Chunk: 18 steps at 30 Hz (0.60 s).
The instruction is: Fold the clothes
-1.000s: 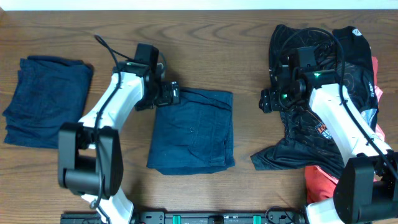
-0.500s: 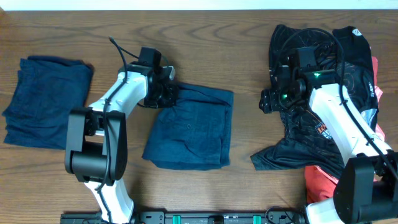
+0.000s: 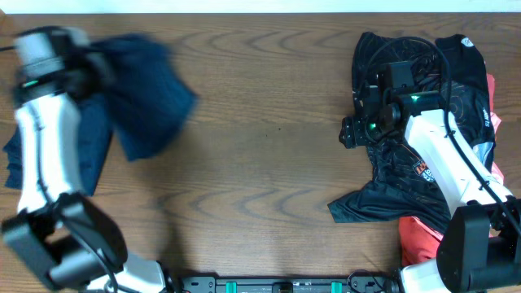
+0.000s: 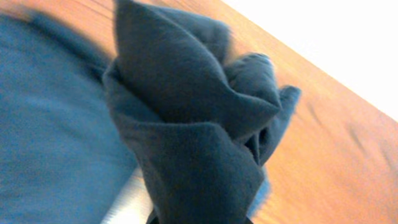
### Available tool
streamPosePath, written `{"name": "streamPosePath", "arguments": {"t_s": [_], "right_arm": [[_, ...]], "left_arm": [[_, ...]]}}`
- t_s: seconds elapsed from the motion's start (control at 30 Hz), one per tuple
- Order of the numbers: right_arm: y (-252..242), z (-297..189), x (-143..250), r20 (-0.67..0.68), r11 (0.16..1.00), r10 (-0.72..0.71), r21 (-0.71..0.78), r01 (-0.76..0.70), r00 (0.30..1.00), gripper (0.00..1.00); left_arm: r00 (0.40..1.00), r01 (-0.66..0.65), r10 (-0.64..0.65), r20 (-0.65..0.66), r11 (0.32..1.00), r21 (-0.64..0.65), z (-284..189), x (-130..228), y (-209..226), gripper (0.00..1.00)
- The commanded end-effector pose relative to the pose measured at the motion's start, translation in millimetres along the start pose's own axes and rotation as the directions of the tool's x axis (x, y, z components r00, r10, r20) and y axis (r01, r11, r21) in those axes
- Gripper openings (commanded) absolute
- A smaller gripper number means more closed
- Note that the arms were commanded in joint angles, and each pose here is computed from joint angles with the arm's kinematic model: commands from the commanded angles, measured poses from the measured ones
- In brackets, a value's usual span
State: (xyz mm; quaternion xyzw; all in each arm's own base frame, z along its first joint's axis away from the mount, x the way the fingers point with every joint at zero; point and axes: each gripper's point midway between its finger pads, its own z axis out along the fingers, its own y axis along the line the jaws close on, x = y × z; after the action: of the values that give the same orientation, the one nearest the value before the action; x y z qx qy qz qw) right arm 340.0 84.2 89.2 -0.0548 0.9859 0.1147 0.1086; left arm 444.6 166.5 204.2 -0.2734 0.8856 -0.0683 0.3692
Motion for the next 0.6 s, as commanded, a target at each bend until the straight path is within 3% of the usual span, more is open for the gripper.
{"name": "streamPosePath", "arguments": {"t_s": [0.0,0.27,0.57], "right_arm": [[1,-6,-2,0.017,1.000,-0.007,0.002,0.007,1.000,0.71],[1,-6,-2,0.017,1.000,-0.007,0.002,0.007,1.000,0.71],[1,-6,0,0.010,1.000,-0.006,0.002,0.006,1.000,0.71]], "left_arm": [[0.984,0.166,-0.154,0.090,0.976,-0.141,-19,-23,70,0.06],[0.922,0.384,-0.379,0.075,0.880,-0.280,-18,3,177,0.12],[0.897,0.436,-0.433,0.088,0.836,-0.332,-15,13,216,0.17]]}}
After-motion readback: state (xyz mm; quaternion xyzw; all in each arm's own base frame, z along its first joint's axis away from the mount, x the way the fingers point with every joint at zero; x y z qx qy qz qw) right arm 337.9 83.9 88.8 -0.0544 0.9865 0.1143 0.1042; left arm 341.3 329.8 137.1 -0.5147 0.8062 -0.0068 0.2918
